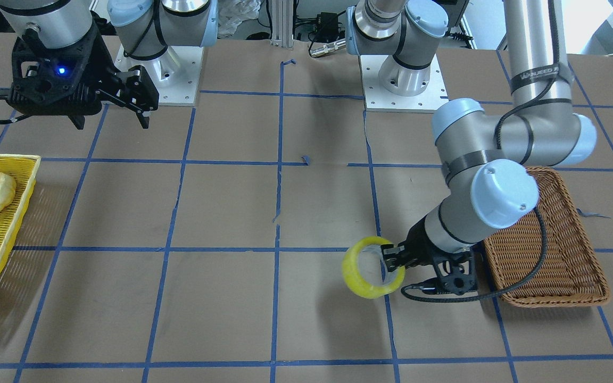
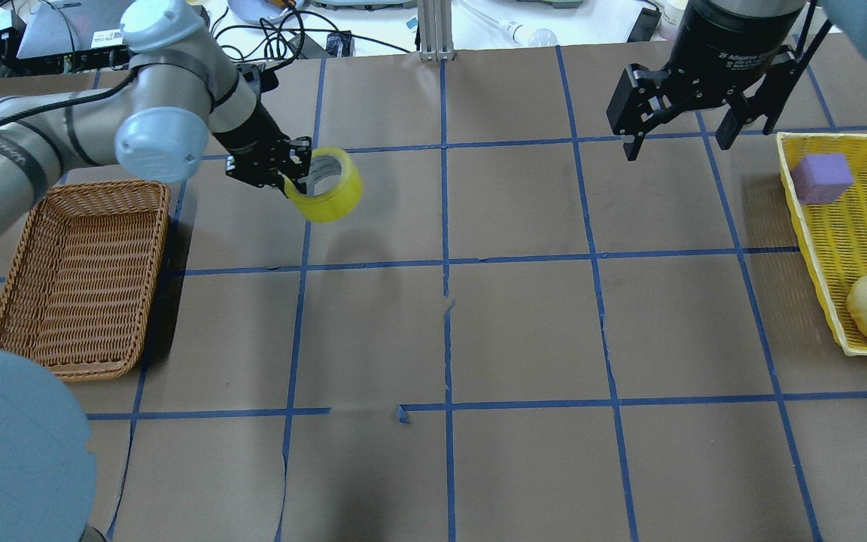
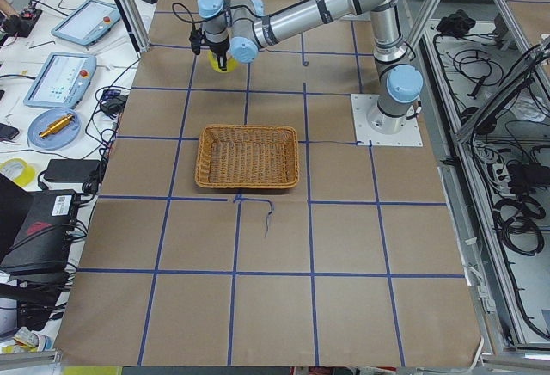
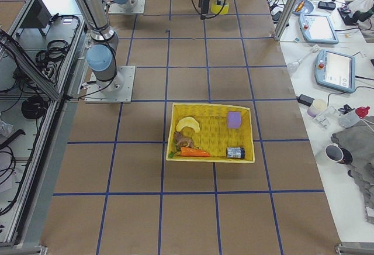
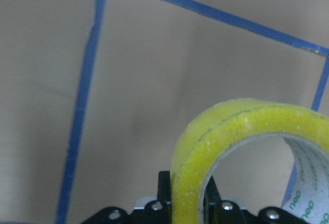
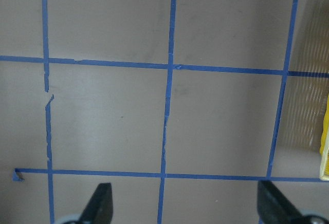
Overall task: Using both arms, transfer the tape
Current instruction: 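Lower the tape roll into the wicker basket and open the left gripper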
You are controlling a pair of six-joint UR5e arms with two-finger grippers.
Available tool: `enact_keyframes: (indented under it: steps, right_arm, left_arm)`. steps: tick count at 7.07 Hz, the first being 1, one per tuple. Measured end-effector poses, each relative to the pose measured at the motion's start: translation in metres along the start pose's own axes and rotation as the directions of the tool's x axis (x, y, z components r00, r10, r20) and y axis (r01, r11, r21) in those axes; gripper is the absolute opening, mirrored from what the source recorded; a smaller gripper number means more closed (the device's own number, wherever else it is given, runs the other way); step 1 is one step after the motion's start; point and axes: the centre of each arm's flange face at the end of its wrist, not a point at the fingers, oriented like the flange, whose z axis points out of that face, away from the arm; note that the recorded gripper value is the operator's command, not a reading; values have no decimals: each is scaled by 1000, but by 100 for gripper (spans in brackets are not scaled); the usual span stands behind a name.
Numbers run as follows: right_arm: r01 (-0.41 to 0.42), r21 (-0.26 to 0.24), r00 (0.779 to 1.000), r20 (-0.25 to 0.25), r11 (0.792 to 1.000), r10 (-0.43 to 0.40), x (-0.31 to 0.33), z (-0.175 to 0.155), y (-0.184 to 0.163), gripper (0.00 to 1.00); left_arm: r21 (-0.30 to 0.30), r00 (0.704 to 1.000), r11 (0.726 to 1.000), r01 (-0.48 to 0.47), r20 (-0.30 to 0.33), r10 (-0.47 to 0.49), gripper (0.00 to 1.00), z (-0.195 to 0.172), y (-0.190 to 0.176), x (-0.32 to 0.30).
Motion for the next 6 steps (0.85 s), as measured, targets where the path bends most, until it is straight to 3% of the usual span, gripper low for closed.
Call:
enact_keyframes:
  steps: [2, 3, 5, 6]
  right_arm:
    - [-1, 2, 1000, -1, 1000, 1, 0, 5, 5, 100]
    - [-2, 14, 1000, -4, 1000, 2, 0, 9, 9, 100]
    - [-5, 26, 1000, -10, 1000, 6, 3, 10, 13, 100]
    - [-6, 32, 1000, -10, 999, 6, 3, 9, 13, 100]
  left_arm:
    - [-80, 973, 975, -208, 89, 215, 0, -34, 19, -93]
    - [-91, 963, 967, -238, 109, 247, 0, -50, 26, -155]
    - [-78, 969, 976, -201, 133, 210, 0, -56, 42, -264]
    - [-71, 969, 980, -185, 156, 194, 82, -37, 45, -293]
